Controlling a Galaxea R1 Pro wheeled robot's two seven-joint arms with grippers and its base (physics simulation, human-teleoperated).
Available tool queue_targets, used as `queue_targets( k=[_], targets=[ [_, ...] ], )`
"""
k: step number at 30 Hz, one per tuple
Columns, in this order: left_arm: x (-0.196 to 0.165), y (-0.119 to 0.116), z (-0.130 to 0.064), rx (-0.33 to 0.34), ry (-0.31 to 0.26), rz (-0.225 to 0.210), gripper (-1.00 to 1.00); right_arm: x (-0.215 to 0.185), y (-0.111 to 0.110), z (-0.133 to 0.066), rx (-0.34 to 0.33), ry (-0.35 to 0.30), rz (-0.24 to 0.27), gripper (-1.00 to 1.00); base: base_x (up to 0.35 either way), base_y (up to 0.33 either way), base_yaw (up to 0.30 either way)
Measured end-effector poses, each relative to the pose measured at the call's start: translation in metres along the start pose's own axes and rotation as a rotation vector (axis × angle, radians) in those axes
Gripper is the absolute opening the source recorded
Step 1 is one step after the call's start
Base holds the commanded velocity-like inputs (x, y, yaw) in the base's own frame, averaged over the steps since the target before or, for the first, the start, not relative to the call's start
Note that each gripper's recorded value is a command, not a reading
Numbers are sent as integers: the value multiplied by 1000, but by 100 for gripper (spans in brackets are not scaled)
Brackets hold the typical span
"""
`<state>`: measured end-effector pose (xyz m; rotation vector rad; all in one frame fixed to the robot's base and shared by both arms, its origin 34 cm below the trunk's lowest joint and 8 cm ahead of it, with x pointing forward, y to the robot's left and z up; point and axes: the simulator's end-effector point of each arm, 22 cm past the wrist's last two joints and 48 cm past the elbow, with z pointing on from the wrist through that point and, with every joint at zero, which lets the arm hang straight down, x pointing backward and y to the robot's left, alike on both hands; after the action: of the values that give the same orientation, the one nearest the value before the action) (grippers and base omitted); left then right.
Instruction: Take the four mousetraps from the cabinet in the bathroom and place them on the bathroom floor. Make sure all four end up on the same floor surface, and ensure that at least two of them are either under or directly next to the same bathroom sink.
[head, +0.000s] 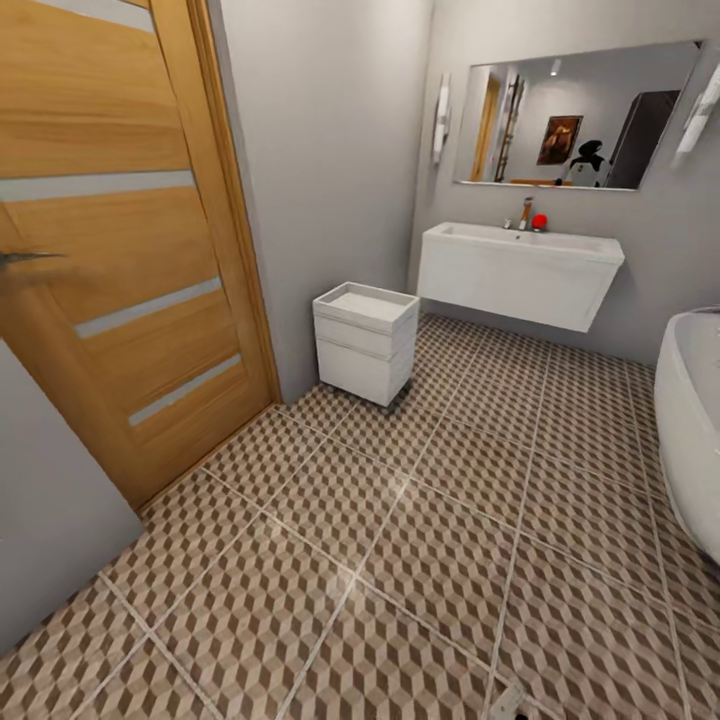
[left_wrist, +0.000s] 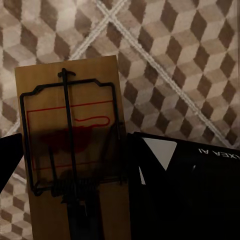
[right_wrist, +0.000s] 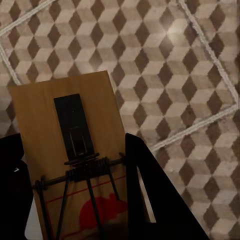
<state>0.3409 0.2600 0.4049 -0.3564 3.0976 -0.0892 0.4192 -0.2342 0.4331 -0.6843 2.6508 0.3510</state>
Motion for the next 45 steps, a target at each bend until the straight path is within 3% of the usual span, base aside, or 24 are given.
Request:
queue_targets(
  k=[20, 45],
  targets=[
    [8, 2, 4, -5, 21, -1, -100, 9, 3, 3, -8, 19, 7, -100, 0, 0, -121],
    [15, 4, 7, -9, 38, -2, -100, 16, 5, 5, -15, 33, 13, -100, 0, 0, -270]
  ],
)
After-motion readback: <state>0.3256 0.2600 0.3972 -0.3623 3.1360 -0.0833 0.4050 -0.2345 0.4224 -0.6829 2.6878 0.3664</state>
